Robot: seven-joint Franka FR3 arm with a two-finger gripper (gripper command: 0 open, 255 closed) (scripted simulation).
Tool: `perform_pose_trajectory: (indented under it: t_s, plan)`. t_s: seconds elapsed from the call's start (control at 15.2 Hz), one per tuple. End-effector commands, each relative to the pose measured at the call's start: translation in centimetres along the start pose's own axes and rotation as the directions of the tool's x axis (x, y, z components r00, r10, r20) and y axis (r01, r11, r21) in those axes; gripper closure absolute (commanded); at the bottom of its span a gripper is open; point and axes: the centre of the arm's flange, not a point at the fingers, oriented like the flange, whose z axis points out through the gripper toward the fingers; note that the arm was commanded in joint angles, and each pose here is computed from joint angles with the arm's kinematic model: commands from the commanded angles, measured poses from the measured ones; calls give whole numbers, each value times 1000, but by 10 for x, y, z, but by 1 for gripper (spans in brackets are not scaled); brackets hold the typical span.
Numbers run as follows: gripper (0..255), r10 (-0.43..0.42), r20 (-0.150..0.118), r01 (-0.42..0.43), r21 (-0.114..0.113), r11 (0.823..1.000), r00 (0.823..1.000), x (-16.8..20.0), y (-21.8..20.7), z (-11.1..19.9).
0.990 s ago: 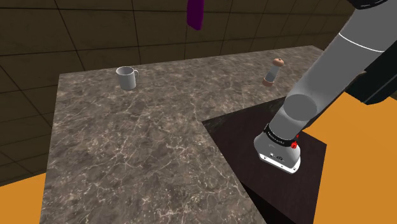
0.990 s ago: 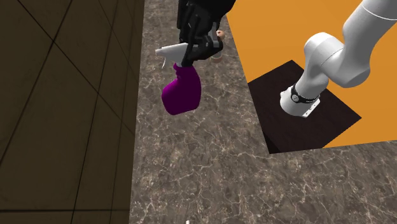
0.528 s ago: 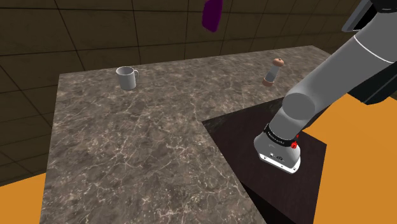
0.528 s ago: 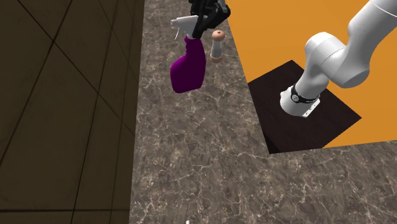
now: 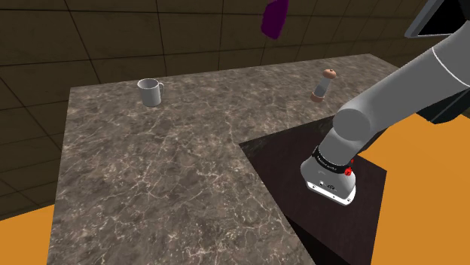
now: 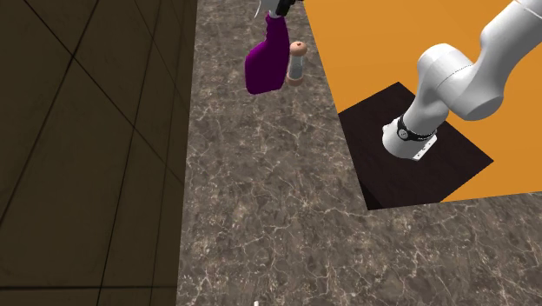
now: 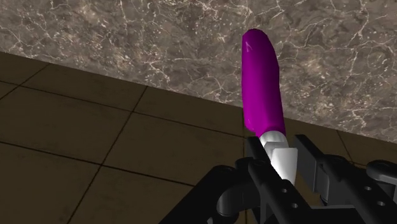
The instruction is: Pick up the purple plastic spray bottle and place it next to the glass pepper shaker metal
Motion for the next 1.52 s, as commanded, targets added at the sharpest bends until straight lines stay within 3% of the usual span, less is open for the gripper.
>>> perform_pose_trajectory:
  t_s: [0.0, 1.45]
  plan:
    - [255, -1, 0, 1, 1, 1000, 1000, -15, 26, -2]
    - [255, -1, 0, 1, 1, 1000, 1000, -174, 266, -35]
